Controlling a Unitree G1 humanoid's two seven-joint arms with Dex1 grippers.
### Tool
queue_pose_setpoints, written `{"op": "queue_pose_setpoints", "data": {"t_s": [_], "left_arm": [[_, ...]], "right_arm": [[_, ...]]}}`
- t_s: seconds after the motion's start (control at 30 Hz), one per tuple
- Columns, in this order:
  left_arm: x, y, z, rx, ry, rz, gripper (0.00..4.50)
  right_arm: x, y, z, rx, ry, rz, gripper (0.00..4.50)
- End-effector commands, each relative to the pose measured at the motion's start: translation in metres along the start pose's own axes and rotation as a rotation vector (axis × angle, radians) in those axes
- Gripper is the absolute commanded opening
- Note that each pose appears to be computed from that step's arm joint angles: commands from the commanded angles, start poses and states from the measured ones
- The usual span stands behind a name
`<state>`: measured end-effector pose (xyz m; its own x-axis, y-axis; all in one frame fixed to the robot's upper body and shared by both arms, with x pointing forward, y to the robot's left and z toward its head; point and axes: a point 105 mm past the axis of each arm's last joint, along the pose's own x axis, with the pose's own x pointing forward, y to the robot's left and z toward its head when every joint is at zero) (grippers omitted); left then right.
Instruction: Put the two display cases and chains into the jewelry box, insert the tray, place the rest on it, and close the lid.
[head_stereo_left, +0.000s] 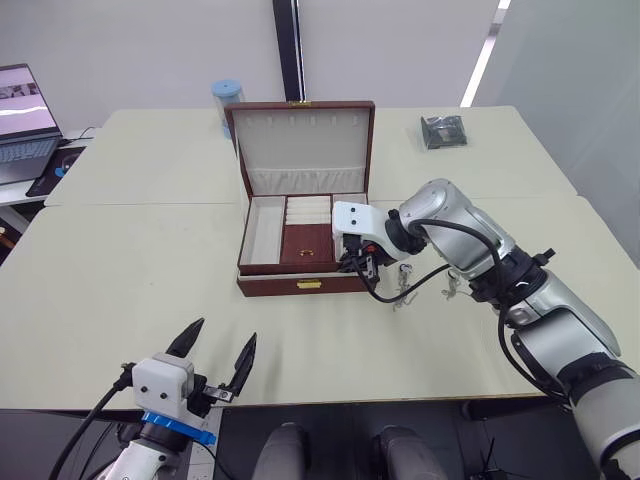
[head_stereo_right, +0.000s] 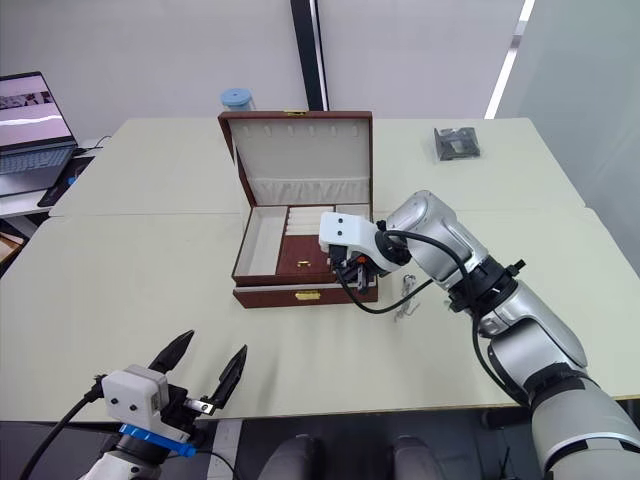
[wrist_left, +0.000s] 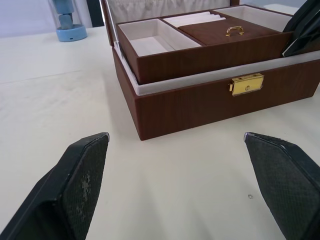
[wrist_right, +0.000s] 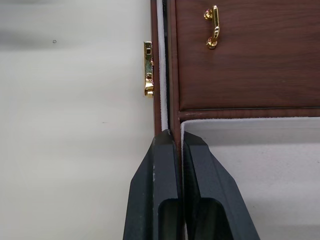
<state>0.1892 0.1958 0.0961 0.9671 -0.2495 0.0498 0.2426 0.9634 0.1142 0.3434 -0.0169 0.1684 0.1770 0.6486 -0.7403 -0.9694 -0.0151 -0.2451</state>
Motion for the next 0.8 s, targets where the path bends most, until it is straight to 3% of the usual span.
{"op": "queue_pose_setpoints", "data": {"t_s": [0.03,0.33,0.5,0.6,0.67,0.8], "left_arm": [[0.002,-0.004,0.015,0.024,-0.043,-0.018,4.50],[0.005,-0.004,0.019,0.026,-0.046,-0.018,4.50],[0.006,-0.003,0.020,0.025,-0.047,-0.020,4.50],[0.006,-0.003,0.019,0.025,-0.045,-0.025,4.50],[0.006,-0.002,0.019,0.025,-0.043,-0.028,4.50],[0.008,0.000,0.019,0.025,-0.041,-0.033,4.50]], "right_arm": [[-0.010,-0.003,0.013,-0.018,-0.054,-0.022,0.55],[-0.018,-0.004,0.029,0.018,-0.153,-0.012,2.95],[-0.021,-0.010,0.050,0.031,-0.343,-0.070,4.47],[-0.025,-0.019,0.066,0.051,-0.521,-0.137,4.34],[-0.028,-0.023,0.072,0.071,-0.633,-0.171,3.76],[-0.020,-0.030,0.064,0.115,-0.731,-0.243,2.33]]}}
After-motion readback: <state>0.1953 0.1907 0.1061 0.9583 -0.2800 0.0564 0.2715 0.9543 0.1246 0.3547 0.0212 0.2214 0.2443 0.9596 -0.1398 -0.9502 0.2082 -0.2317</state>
